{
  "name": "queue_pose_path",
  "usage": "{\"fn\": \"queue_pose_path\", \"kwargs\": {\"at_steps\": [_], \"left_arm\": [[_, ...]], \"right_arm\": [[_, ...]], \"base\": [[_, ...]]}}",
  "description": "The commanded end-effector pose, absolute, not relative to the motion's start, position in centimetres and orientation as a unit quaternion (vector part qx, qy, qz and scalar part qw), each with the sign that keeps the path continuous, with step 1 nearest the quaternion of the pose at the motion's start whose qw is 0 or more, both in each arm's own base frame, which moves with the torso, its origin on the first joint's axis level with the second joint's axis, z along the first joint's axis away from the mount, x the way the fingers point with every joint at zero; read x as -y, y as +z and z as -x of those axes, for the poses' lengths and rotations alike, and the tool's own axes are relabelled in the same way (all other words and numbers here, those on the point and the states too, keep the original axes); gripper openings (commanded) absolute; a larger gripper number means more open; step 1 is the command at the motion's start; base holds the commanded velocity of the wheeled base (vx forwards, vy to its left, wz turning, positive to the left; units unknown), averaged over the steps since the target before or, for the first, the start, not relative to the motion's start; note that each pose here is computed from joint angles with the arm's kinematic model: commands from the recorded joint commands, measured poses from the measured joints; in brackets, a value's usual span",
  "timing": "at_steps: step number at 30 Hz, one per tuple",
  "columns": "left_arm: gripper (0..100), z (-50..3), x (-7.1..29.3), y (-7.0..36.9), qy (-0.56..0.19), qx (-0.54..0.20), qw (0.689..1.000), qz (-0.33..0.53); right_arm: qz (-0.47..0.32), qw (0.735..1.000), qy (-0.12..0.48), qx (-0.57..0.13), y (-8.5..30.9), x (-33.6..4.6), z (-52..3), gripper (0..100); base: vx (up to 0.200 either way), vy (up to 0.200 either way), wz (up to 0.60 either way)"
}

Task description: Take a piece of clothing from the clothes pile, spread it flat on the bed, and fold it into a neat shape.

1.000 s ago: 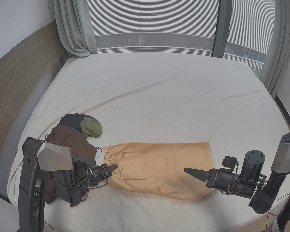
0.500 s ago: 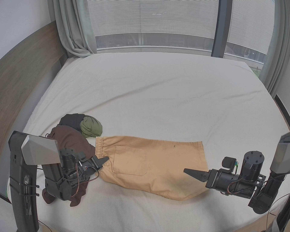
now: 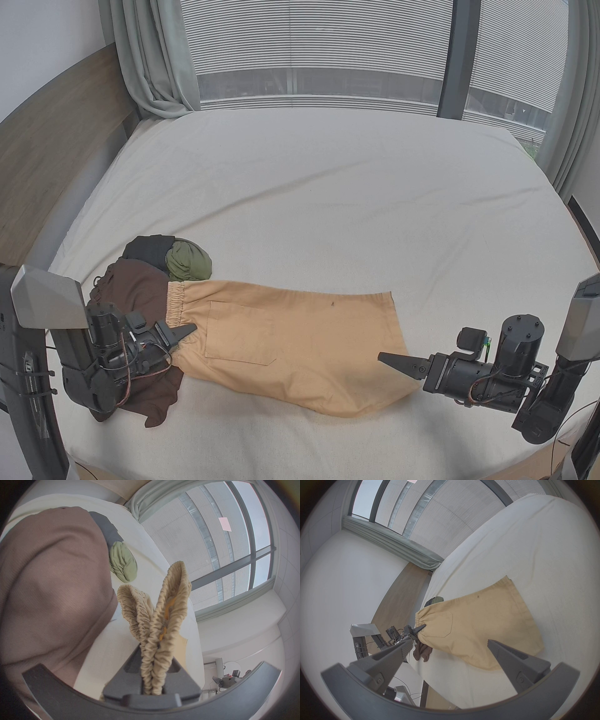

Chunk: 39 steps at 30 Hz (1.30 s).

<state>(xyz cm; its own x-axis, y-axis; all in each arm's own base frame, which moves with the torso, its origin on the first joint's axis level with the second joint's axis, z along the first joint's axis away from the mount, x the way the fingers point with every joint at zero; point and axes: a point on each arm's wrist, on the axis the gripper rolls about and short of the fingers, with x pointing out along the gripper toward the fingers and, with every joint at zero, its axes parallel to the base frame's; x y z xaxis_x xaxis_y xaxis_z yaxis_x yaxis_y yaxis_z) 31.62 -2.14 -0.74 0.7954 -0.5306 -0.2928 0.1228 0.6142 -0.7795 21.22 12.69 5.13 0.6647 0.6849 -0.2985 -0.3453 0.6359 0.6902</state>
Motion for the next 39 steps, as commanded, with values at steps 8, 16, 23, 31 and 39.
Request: {"fn": "queue_pose_path", "kwargs": {"at_steps": [8,16,23,31,39], "left_arm": [[0,-30.2,-0.1,0.4,-0.182,-0.253,0.86,0.404],[0,-30.2,-0.3,0.8,-0.187,-0.249,0.858,0.409],[0,-30.0,1.9,2.5,-0.228,-0.242,0.852,0.404],[0,-30.5,5.8,3.9,-0.285,-0.244,0.831,0.411],[0,-30.7,9.6,4.2,-0.339,-0.251,0.816,0.395]], "right_arm": [[-0.302,0.859,0.298,-0.288,4.7,-12.8,-21.3,100],[-0.302,0.859,0.297,-0.288,4.7,-12.8,-21.3,100],[-0.302,0.859,0.297,-0.287,4.7,-12.8,-21.3,100],[-0.303,0.859,0.297,-0.286,4.7,-12.7,-21.3,100],[-0.303,0.86,0.296,-0.286,4.7,-12.7,-21.4,100]], "base": [[0.0,0.0,0.0],[0.0,0.0,0.0],[0.0,0.0,0.0],[0.0,0.0,0.0],[0.0,0.0,0.0]]}}
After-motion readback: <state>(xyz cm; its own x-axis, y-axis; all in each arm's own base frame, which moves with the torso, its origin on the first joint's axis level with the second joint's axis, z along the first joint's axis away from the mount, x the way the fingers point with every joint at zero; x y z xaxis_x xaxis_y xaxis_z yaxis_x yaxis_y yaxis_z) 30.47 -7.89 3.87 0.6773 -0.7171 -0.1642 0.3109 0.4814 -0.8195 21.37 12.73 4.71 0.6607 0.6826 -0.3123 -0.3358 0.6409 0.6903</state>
